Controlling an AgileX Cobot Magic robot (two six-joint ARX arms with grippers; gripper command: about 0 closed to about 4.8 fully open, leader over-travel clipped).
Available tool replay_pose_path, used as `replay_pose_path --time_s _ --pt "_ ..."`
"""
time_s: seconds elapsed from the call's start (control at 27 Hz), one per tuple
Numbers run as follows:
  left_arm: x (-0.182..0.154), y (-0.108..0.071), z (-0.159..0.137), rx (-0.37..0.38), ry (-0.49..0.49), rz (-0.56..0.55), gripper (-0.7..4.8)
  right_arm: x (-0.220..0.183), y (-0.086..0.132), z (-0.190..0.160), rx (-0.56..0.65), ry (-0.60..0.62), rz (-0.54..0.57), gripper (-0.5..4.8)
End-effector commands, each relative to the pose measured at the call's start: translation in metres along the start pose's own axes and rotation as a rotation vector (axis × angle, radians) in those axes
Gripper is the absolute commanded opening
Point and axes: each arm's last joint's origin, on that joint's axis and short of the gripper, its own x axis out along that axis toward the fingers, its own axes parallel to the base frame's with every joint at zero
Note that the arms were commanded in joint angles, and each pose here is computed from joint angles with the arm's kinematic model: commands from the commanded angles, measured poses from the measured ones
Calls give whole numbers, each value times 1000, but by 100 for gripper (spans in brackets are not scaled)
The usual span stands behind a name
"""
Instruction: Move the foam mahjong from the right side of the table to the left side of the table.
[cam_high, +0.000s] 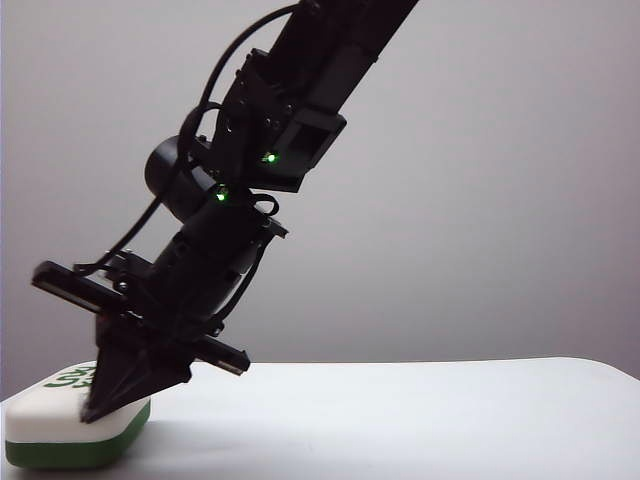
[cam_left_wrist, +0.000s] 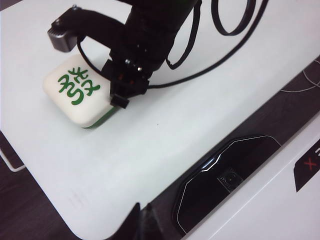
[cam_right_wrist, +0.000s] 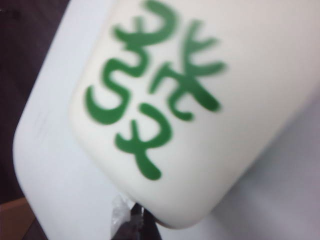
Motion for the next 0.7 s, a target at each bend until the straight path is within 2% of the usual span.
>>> replay_pose_path --time_s 0.04,0.19,0.26,0.37,0.48,0.59,0.7 --pt "-1 0 1 6 -13 5 -5 1 -4 3 -3 -14 -12 -5" --pt "-1 0 1 7 -15 6 -5 0 -4 5 -1 -20 -2 -5" --pt "-1 1 1 6 -13 19 -5 -5 4 9 -24 -45 -6 -5" --pt "-2 4 2 7 0 134 -5 -33 21 17 -124 -105 -75 -5" --pt "-2 8 5 5 -8 231 -5 -55 23 17 -160 -74 -125 -5" --pt "-2 9 9 2 -37 267 -5 -77 20 17 -189 -46 -203 -5" --pt "-1 11 12 -14 -62 272 -5 -101 19 21 -194 -60 -225 -5"
